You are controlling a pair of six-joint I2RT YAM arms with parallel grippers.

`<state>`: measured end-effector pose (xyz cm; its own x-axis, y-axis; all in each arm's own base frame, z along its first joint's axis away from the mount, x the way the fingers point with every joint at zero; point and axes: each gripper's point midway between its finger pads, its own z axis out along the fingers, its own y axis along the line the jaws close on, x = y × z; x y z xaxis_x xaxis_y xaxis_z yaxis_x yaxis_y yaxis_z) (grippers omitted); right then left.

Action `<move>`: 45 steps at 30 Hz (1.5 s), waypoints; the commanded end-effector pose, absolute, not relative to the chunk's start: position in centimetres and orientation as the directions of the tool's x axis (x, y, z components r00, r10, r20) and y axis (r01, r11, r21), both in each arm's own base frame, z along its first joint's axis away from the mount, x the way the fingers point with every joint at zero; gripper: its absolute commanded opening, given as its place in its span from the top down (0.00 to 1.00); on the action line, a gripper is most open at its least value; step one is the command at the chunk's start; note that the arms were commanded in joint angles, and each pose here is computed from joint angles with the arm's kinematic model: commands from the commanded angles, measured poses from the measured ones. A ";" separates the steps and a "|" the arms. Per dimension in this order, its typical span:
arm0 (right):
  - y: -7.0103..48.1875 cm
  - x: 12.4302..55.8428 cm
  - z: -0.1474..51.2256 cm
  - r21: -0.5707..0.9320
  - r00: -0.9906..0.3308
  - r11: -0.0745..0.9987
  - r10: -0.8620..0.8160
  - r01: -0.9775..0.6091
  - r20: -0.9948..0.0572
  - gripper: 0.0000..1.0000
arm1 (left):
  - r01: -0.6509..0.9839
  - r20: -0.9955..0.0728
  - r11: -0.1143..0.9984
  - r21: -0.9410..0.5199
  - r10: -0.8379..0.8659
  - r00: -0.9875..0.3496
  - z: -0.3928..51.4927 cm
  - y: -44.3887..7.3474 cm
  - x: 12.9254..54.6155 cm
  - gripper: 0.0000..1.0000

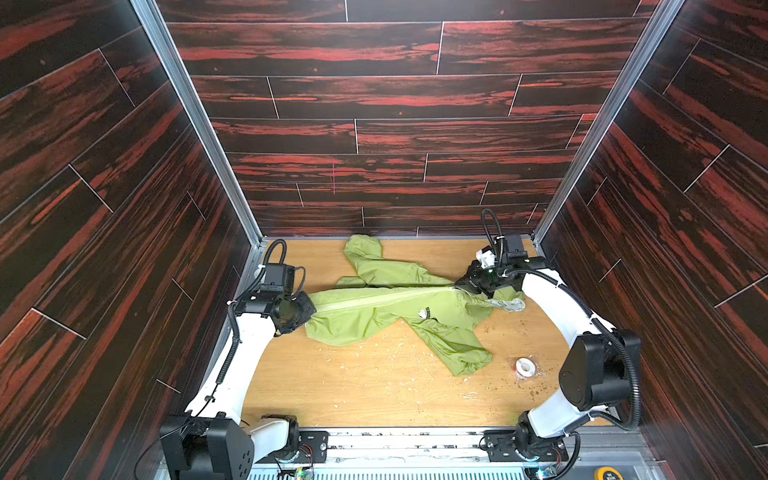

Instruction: Zip up the jacket

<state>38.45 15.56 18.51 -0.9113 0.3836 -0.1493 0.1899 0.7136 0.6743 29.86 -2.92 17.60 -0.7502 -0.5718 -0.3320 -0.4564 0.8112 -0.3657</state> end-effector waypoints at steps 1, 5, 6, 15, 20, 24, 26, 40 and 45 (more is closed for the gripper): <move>13.8 37.9 20.0 0.672 -0.894 0.718 0.404 0.181 -0.191 1.00 | -0.483 -0.345 0.807 -0.340 -0.584 -0.735 17.6 -1.9 29.4 1.00; 12.5 37.8 19.9 0.671 -0.884 0.713 0.427 0.202 -0.188 1.00 | -0.480 -0.346 0.809 -0.340 -0.582 -0.736 17.6 -1.9 29.5 1.00; 12.2 37.8 19.9 0.671 -0.882 0.712 0.433 0.207 -0.188 1.00 | -0.480 -0.347 0.809 -0.339 -0.582 -0.736 17.6 -1.9 29.5 1.00; 8.9 37.6 19.9 0.657 -0.847 0.706 0.496 0.265 -0.191 1.00 | -0.476 -0.358 0.811 -0.339 -0.580 -0.732 17.9 -1.7 29.5 1.00; 6.7 37.5 20.0 0.645 -0.818 0.698 0.542 0.310 -0.194 1.00 | -0.473 -0.356 0.814 -0.336 -0.575 -0.737 17.8 -1.7 29.2 1.00; 5.6 37.4 19.8 0.633 -0.801 0.695 0.567 0.341 -0.190 1.00 | -0.474 -0.352 0.814 -0.336 -0.575 -0.738 17.6 -1.7 29.0 1.00; 5.3 37.4 19.7 0.628 -0.797 0.694 0.574 0.352 -0.188 1.00 | -0.472 -0.351 0.815 -0.335 -0.573 -0.740 17.5 -1.7 29.0 1.00; 6.7 46.3 27.7 0.789 -0.765 0.583 0.593 0.193 -0.252 1.00 | -0.404 -0.436 0.778 -0.481 -0.613 -0.660 24.5 -2.4 39.8 1.00; 8.2 52.1 40.9 0.874 -0.698 0.461 0.575 -0.155 -0.427 1.00 | -0.259 -0.493 0.654 -0.711 -0.725 -0.481 35.6 -3.4 49.0 1.00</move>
<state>49.88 7.55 32.95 -0.7477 0.5808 -0.3220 0.0720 0.5530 0.8301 45.25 -3.59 27.72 -0.6249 -0.6483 -0.4350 -0.3668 0.7357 -0.5695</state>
